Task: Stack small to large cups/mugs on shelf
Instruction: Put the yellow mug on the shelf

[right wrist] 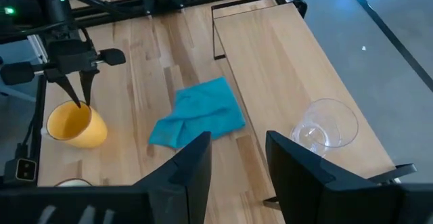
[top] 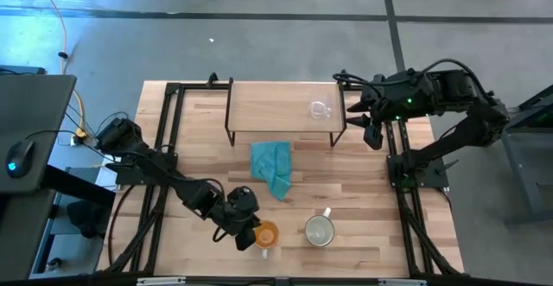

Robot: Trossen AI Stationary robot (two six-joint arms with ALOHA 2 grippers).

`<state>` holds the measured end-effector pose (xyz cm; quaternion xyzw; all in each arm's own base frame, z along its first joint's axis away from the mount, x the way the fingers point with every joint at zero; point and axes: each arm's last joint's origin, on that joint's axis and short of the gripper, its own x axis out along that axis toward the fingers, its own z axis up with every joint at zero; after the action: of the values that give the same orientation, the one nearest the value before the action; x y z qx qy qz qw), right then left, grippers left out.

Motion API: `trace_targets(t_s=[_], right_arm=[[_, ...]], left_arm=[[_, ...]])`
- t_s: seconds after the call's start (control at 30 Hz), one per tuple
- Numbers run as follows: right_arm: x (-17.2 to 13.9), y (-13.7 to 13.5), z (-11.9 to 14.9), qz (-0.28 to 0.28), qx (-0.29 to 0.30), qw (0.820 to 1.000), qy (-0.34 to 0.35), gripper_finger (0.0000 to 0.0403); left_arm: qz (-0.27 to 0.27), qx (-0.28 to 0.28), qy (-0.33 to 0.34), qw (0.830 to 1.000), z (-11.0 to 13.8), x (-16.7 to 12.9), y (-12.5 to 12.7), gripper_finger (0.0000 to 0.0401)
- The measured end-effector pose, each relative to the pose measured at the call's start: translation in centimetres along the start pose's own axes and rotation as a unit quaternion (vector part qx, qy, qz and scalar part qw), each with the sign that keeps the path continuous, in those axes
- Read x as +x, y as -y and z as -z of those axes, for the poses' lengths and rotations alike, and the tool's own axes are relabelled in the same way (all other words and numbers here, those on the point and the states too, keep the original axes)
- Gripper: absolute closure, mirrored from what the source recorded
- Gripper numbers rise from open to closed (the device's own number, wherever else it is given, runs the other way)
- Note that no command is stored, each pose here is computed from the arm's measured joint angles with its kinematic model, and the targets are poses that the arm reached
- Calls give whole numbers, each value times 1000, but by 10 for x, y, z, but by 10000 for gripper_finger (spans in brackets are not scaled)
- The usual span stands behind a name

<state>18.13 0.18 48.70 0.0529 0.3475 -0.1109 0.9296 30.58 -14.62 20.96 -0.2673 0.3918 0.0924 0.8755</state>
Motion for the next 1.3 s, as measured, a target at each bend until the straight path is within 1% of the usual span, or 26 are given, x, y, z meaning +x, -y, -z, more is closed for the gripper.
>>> trace_targets(t_s=[0.37,0.67,0.97,1.17,1.3], right_arm=[[0,0,0,-2,-4,1000,-1,269],[0,0,0,-4,-4,1000,-1,269],[0,0,0,-4,-6,1000,-1,269],[0,0,0,-4,-13,1000,-1,269],[0,0,0,-4,-13,1000,-1,269]], left_arm=[[-17,7,-22,1000,4,2,-3,348],[-16,7,-23,1000,4,2,-3,348],[2,2,-9,1000,2,3,0,348],[12,5,-24,1000,3,3,1,348],[8,6,-26,1000,4,5,0,348]])
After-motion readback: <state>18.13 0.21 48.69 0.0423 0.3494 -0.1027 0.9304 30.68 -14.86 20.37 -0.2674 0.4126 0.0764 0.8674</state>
